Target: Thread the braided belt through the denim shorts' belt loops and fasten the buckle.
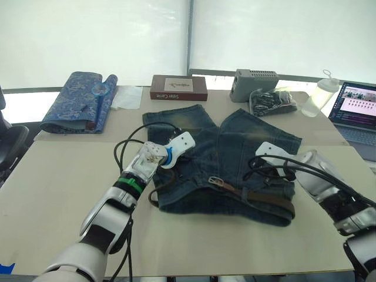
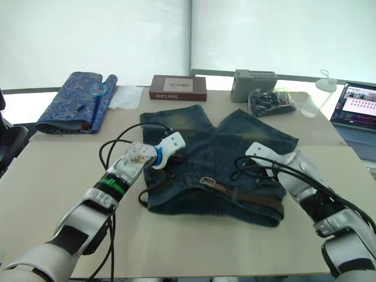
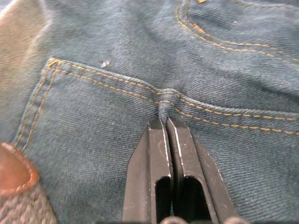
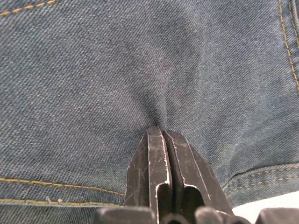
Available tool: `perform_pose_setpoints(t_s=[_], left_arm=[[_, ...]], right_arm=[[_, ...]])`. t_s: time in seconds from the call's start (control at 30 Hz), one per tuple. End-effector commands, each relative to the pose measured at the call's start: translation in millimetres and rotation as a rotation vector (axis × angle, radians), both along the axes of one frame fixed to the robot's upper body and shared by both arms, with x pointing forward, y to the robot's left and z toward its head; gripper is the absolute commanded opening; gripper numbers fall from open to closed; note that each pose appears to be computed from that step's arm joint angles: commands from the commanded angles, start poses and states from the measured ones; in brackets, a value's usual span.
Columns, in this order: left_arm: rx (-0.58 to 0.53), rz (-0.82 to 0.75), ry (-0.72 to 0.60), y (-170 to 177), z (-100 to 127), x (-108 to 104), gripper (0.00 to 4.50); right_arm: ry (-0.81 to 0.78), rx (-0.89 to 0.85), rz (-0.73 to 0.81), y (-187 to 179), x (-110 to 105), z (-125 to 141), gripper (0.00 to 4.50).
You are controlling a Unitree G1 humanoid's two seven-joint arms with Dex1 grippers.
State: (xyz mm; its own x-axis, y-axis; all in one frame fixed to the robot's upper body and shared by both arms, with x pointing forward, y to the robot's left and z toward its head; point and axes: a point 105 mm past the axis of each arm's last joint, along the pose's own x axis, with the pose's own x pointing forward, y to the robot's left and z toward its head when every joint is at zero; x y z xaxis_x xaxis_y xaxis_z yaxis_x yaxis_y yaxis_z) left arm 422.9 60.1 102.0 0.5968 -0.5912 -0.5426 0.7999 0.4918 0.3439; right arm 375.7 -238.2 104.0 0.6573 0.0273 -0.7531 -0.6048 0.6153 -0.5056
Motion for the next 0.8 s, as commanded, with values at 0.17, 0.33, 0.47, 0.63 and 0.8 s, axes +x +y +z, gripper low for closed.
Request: perform_pose_setpoints(t_s=[0.17, 0.33, 0.47, 0.63, 0.8], left_arm=[[-0.307, 0.007, 0.028, 2.6, 54.9, -1.1, 0.93], [-0.479, 0.095, 0.057, 26.4, 94.1, -10.1, 3.4], [-0.437, 0.198, 0.072, 42.1, 104.8, -5.7, 4.47], [-0.212, 0.288, 0.163, 56.7, 99.1, 6.3, 4.47], [-0.151, 0.336, 0.219, 60.1, 84.1, 21.1, 4.47]], right_arm=[[-0.128, 0.191, 0.091, 15.3, -3.6, 40.4, 0.97], [-0.373, 0.422, 0.166, 43.0, -29.2, 90.5, 2.77], [-0.497, 0.596, 0.381, 79.4, -70.8, 123.2, 3.12], [-0.528, 0.663, 0.522, 94.9, -110.4, 136.4, 3.12], [-0.561, 0.666, 0.518, 95.0, -128.9, 136.4, 3.12]])
